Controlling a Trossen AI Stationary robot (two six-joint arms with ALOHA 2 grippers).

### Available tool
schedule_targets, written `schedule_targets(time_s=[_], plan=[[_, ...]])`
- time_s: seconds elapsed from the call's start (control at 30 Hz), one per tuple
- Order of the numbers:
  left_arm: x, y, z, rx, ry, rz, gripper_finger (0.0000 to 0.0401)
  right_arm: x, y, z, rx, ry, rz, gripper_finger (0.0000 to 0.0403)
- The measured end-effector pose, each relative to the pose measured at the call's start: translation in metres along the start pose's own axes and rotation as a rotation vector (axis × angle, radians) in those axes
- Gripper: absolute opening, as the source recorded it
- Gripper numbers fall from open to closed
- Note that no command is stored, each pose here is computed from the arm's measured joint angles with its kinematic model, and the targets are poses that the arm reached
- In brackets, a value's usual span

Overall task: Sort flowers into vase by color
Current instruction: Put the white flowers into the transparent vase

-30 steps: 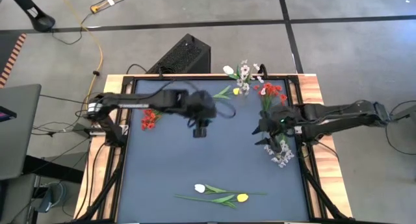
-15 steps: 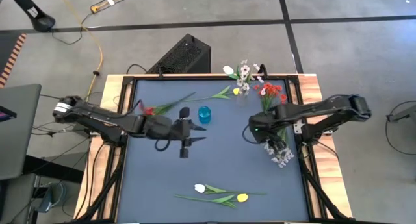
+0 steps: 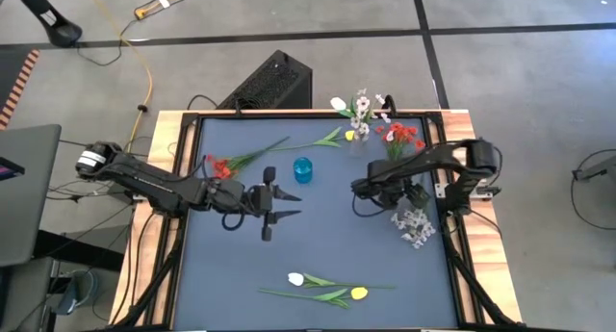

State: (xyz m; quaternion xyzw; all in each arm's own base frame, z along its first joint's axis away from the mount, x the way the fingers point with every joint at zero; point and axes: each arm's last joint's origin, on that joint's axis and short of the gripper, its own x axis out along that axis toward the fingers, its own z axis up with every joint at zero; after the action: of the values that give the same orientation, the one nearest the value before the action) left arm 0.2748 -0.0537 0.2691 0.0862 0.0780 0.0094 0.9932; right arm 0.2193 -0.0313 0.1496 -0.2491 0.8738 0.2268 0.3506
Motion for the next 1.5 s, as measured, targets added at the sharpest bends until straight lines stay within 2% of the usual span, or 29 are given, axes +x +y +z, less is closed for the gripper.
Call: schedule_targets(time_s=[0.13,0.3,0.53,0.67,0.77,0.97,1.07,1.17,1.3,1.4,1.5], plan=[[0.000,0.000,-0.002,0.010,0.023,-0.006,0.0125,0.017,0.002,0.001,-0.035,0.047,0.058,0.0240],[0.000,0.000,-0.003,0.032,0.033,-0.004,0.0125,0.030,0.012,0.007,-0.040,-0.015,0.074,0.0222],[0.001,0.002,-0.002,0.045,0.017,0.007,0.0125,0.053,0.032,0.024,-0.127,0.001,0.001,0.0219],[0.001,0.005,-0.002,0.042,0.018,0.019,0.0125,0.053,0.041,0.033,-0.168,0.006,-0.065,0.0204],[0.002,0.009,-0.002,0.035,0.014,0.032,0.0125,0.046,0.046,0.040,-0.197,-0.005,-0.112,0.0165],[0.003,0.013,0.001,0.020,-0.017,0.054,0.0125,0.025,0.052,0.046,-0.245,-0.010,-0.131,0.0035],[0.003,0.014,0.002,0.017,-0.034,0.056,0.0125,0.011,0.054,0.045,-0.210,0.000,-0.129,0.0029],[0.003,0.014,0.004,0.013,-0.051,0.059,0.0125,-0.006,0.053,0.041,-0.152,-0.067,-0.159,0.0031],[0.003,0.016,0.006,0.008,-0.071,0.069,0.0125,-0.032,0.055,0.021,-0.088,-0.218,-0.190,0.0031],[0.003,0.019,0.006,-0.001,-0.075,0.079,0.0125,-0.051,0.058,-0.009,0.015,-0.413,-0.171,0.0031],[0.004,0.022,0.005,-0.036,-0.070,0.088,0.0125,-0.070,0.061,-0.044,0.166,-0.695,-0.168,0.0031]])
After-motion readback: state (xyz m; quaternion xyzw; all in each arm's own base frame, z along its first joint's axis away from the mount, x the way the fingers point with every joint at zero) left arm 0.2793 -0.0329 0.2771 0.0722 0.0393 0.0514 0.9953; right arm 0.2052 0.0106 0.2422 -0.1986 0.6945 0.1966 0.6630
